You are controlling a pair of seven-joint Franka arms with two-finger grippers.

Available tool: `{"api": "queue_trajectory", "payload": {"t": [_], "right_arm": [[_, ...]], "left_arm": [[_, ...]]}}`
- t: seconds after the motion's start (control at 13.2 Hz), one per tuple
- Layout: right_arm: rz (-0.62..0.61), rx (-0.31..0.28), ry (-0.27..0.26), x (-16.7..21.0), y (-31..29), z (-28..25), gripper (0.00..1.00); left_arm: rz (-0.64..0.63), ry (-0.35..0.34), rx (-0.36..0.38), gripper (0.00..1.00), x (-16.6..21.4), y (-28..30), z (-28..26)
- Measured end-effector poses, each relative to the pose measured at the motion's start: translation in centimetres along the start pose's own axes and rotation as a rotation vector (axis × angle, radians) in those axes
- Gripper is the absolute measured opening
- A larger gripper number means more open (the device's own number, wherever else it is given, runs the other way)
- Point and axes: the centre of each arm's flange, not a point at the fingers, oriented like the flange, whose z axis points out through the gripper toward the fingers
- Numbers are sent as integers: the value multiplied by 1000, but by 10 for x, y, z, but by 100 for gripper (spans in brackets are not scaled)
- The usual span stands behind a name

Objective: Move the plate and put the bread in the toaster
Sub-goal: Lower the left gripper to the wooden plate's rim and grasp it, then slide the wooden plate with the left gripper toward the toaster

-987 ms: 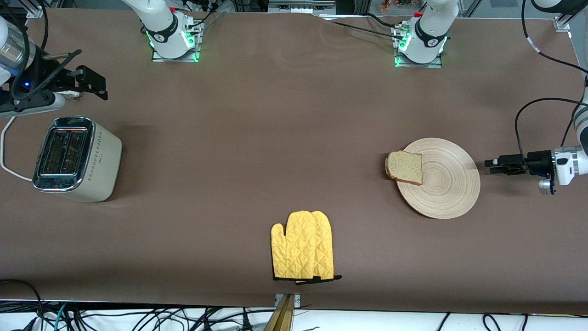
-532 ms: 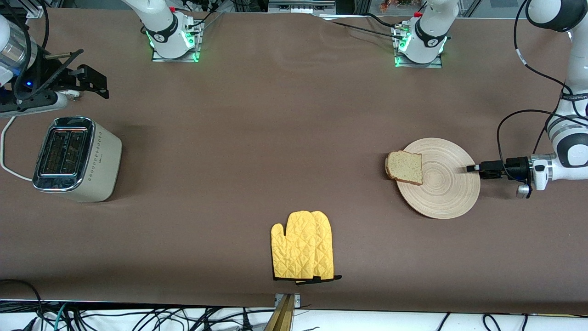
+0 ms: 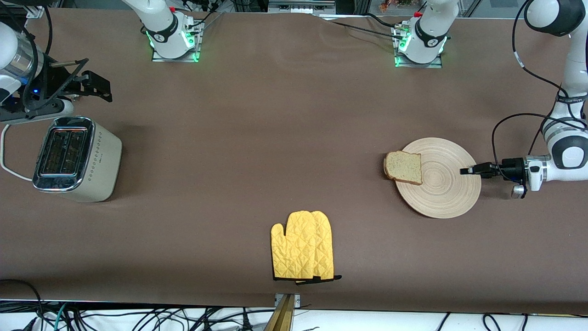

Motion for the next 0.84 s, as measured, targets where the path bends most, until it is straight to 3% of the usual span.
{"api": "queue_trajectory", "payload": {"t": [0.3,0.84], "right_arm": [[6,-4,0,0,3,0,100],[5,-44,-2,-1,6,-1,100]], "left_arm": [[0,2,-6,10,0,1,0],[13,-56,-158,9,40,65,73]]}}
